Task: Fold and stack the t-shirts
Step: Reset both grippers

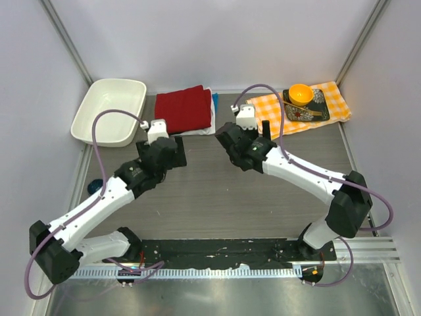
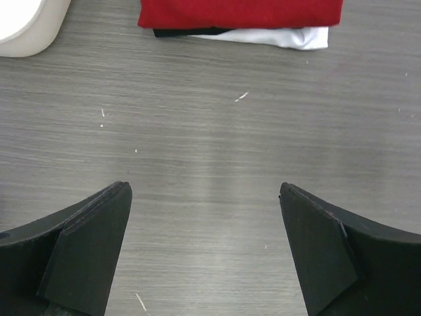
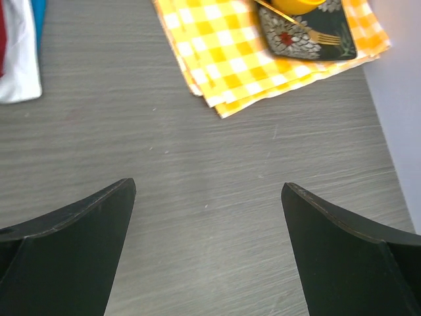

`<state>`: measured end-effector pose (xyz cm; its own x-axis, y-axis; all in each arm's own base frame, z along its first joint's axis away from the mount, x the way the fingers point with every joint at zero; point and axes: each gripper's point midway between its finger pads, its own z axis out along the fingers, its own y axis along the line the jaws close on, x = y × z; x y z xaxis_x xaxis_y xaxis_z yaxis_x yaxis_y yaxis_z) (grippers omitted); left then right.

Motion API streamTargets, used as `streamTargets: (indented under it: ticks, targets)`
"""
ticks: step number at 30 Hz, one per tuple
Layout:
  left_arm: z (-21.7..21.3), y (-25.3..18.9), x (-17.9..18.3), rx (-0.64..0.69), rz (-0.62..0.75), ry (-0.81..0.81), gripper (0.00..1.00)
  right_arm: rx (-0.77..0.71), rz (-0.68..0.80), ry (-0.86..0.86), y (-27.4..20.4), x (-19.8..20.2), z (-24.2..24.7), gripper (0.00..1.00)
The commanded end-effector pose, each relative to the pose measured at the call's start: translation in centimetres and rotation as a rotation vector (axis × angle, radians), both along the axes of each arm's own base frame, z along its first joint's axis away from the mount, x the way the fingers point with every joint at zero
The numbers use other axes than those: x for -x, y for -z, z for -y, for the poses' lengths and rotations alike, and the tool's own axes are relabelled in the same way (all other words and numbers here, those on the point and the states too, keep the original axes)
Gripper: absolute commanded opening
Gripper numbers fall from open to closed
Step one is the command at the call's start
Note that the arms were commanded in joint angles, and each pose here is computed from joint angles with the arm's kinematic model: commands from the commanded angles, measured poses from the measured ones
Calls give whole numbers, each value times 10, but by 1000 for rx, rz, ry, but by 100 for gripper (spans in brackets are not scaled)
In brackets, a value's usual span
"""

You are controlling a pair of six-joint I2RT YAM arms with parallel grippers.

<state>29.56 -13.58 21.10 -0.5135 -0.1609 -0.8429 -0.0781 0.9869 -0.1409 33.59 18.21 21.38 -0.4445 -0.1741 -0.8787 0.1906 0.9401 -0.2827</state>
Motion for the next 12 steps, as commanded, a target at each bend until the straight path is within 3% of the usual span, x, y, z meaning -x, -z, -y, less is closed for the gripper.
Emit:
streamTargets:
  ticks: [1,6,10,12]
  targets:
    - [-8,-31,9,-40,198,-139,100,-66,90,26,-53,-20,17,100]
    - [5,-22,11,-120,243,-124,100,-33,119,90,-69,-25,49,100]
    - [15,-9,3,-163,250,-90,100,-115,99,90,-55,-33,60,100]
    - [20,-6,-1,-183,250,-73,100,-73,101,145,-51,-38,73,100]
